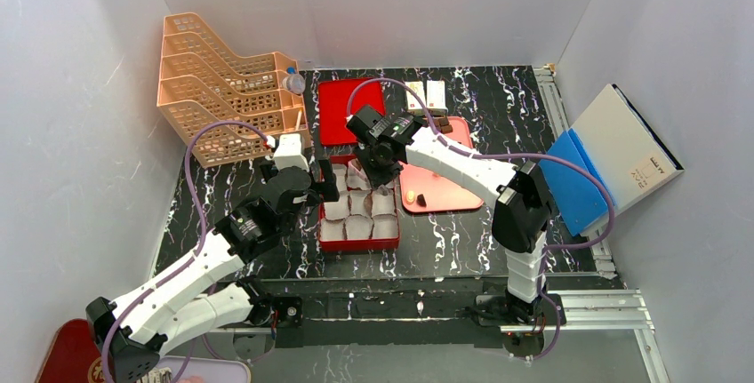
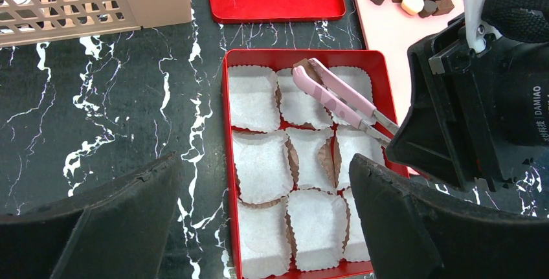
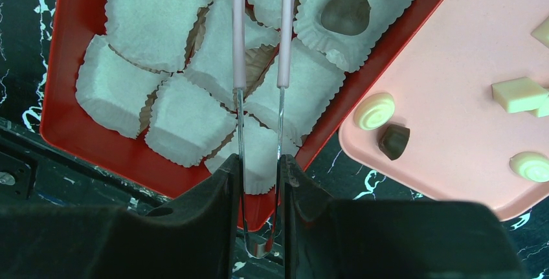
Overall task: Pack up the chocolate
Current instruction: Place the fake chocolate in the packing box.
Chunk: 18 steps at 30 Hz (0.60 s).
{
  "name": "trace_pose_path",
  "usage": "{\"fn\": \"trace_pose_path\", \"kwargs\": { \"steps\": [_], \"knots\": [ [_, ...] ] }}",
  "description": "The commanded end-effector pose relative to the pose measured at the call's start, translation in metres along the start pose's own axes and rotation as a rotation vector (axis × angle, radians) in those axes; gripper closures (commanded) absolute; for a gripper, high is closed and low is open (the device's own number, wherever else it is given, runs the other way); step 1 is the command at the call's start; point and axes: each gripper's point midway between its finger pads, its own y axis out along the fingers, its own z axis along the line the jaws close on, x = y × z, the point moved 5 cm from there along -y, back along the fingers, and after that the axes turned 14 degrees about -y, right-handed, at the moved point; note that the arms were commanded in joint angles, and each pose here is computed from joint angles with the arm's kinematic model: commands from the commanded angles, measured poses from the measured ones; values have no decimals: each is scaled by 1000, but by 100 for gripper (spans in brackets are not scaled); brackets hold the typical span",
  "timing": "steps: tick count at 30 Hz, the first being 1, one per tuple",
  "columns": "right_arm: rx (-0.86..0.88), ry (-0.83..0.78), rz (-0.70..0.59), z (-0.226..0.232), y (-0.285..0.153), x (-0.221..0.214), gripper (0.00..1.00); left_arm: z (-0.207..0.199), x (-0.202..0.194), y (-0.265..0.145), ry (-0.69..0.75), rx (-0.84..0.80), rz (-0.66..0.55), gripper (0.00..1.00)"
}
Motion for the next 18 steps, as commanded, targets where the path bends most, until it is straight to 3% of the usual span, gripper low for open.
{"fn": "trace_pose_path", "kwargs": {
  "steps": [1, 4, 18],
  "knots": [
    [20, -12, -68, 5, -10, 16, 85, 0, 9, -4, -10, 13, -28, 2],
    [19, -12, -68, 5, -11, 16, 79, 1, 9, -4, -11, 14, -28, 2],
    [20, -12, -67, 5, -11, 15, 71, 1, 8, -5, -14, 13, -25, 2]
  ]
}}
